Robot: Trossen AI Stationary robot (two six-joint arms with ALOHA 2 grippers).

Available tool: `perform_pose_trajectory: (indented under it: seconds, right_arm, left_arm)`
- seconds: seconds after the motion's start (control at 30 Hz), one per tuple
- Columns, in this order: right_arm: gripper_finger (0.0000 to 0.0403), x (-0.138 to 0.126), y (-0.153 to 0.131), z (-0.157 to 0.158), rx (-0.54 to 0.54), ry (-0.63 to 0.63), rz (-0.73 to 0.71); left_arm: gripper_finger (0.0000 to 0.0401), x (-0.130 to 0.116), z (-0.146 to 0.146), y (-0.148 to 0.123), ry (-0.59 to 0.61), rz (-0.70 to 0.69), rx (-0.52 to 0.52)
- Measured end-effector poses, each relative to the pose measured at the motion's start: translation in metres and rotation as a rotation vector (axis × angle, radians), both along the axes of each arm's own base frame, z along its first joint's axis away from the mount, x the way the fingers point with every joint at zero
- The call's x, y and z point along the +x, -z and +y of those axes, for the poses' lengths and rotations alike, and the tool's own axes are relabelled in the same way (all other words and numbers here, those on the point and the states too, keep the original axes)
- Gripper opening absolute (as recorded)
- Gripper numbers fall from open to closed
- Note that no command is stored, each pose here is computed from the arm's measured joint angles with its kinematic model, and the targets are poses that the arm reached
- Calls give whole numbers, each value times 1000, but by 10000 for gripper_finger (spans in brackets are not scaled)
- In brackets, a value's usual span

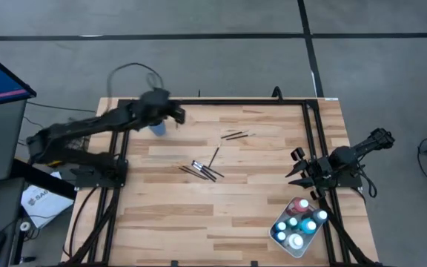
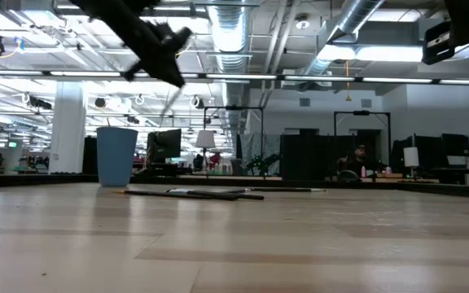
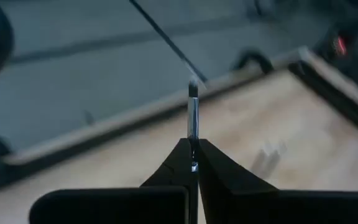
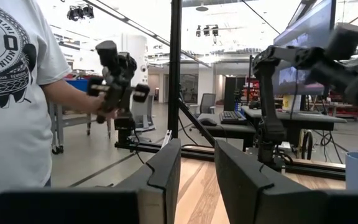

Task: Pick & Place Paint Supplies
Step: Put the silver paint brush into the blue cup

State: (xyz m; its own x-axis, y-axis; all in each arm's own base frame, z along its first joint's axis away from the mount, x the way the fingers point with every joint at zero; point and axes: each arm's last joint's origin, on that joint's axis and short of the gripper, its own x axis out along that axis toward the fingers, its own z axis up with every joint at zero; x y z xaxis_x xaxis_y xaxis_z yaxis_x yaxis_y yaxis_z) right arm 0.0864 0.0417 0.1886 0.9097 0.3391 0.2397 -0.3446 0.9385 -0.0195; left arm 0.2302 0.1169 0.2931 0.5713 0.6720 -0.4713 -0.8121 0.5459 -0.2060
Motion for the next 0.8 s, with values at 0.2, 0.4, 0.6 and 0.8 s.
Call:
perform_pose_trajectory:
  seconds: [0.2, 0.4, 0.6, 0.8]
  right_arm:
    - [92, 0, 0, 0, 0, 0, 0]
    - [92, 0, 0, 0, 0, 0, 1]
    - [92, 0, 0, 0, 0, 0, 1]
    - [92, 0, 0, 0, 0, 0, 0]
  left_arm:
    - [0, -47, -14, -13, -195, -52, 181]
    - [0, -68, -15, 3, -318, -10, 309]
    - [0, -77, -12, 46, -361, 31, 325]
    - [0, -85, -12, 80, -388, 28, 306]
